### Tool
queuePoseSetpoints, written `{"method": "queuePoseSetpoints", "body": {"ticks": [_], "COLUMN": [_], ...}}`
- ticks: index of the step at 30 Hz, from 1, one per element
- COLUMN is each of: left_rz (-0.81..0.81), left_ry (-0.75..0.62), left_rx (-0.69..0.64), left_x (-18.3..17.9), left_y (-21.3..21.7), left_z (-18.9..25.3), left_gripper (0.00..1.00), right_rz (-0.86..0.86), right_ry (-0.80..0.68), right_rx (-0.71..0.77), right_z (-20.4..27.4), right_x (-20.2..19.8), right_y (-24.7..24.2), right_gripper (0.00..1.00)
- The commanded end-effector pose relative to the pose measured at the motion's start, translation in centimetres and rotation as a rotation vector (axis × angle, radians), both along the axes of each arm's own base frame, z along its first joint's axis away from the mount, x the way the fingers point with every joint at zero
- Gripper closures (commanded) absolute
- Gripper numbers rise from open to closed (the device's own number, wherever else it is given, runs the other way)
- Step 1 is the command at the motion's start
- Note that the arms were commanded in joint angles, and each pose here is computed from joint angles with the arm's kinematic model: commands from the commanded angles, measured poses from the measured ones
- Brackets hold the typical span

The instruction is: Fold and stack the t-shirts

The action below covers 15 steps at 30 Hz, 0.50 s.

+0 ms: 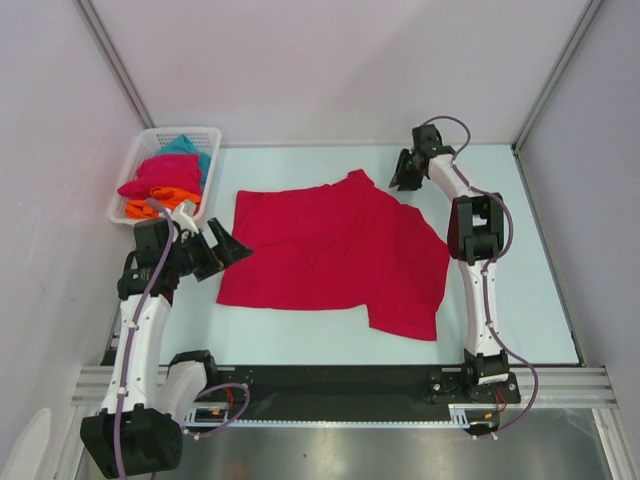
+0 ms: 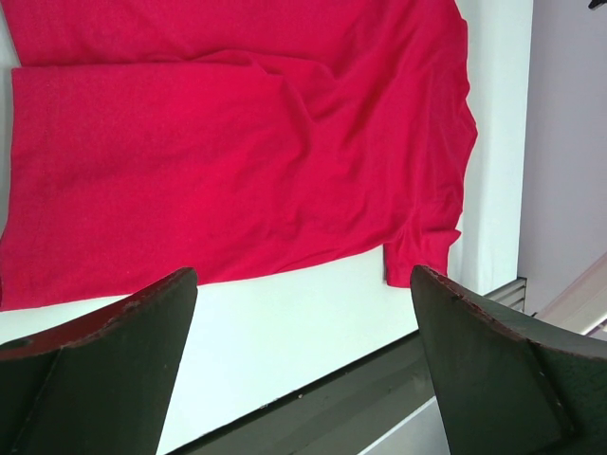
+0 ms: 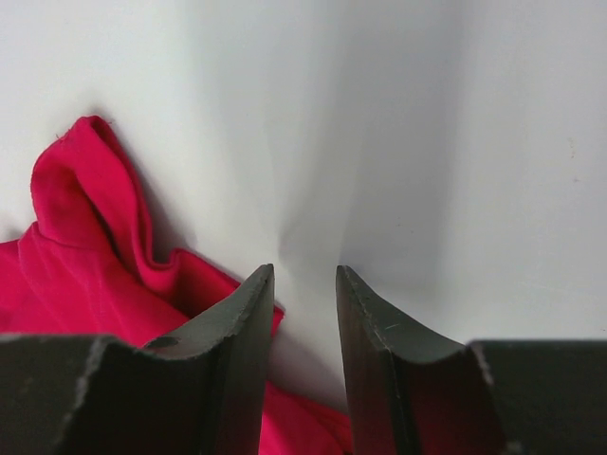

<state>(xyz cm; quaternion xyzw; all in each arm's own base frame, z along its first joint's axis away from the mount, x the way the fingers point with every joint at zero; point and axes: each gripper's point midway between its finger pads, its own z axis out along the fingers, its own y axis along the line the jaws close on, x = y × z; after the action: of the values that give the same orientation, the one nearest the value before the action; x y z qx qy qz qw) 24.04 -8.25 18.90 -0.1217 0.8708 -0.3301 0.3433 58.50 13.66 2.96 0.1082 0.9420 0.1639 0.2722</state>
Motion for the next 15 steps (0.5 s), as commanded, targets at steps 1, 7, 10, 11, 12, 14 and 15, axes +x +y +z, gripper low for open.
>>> {"method": "queuePoseSetpoints", "body": {"ticks": [1, 7, 10, 11, 12, 14, 15], "left_rz": [-0.002, -0.005, -0.005, -0.005, -0.004, -0.006, -0.005], "left_ry": [-0.031, -0.026, -0.024, -0.024, -0.023, -0.024, -0.021], "left_rx": [0.015, 0.012, 0.010, 0.010, 0.009, 0.009, 0.008], "left_x": [0.4, 0.2, 0.0, 0.0, 0.0, -0.1, -0.2], "left_y": [0.3, 0.2, 0.2, 0.2, 0.1, 0.1, 0.1], "left_z": [0.4, 0.0, -0.1, -0.2, -0.3, -0.4, -0.5], "left_gripper": [0.00, 0.01, 0.01, 0.01, 0.00, 0.01, 0.00], "right_rz": [0.030, 0.067, 0.086, 0.097, 0.100, 0.115, 0.122], "right_ry": [0.039, 0.042, 0.038, 0.034, 0.035, 0.029, 0.031], "right_rx": [-0.020, 0.000, 0.010, 0.013, 0.014, 0.013, 0.011], "right_z": [-0.4, 0.2, 1.1, 1.4, 1.5, 2.0, 2.1], "right_x": [-1.9, -3.7, -4.4, -4.6, -4.8, -5.2, -5.4], "right_y": [0.8, 2.8, 3.7, 4.2, 4.4, 5.0, 5.2], "right_gripper": [0.64, 0.64, 0.63, 0.63, 0.63, 0.62, 0.62]}}
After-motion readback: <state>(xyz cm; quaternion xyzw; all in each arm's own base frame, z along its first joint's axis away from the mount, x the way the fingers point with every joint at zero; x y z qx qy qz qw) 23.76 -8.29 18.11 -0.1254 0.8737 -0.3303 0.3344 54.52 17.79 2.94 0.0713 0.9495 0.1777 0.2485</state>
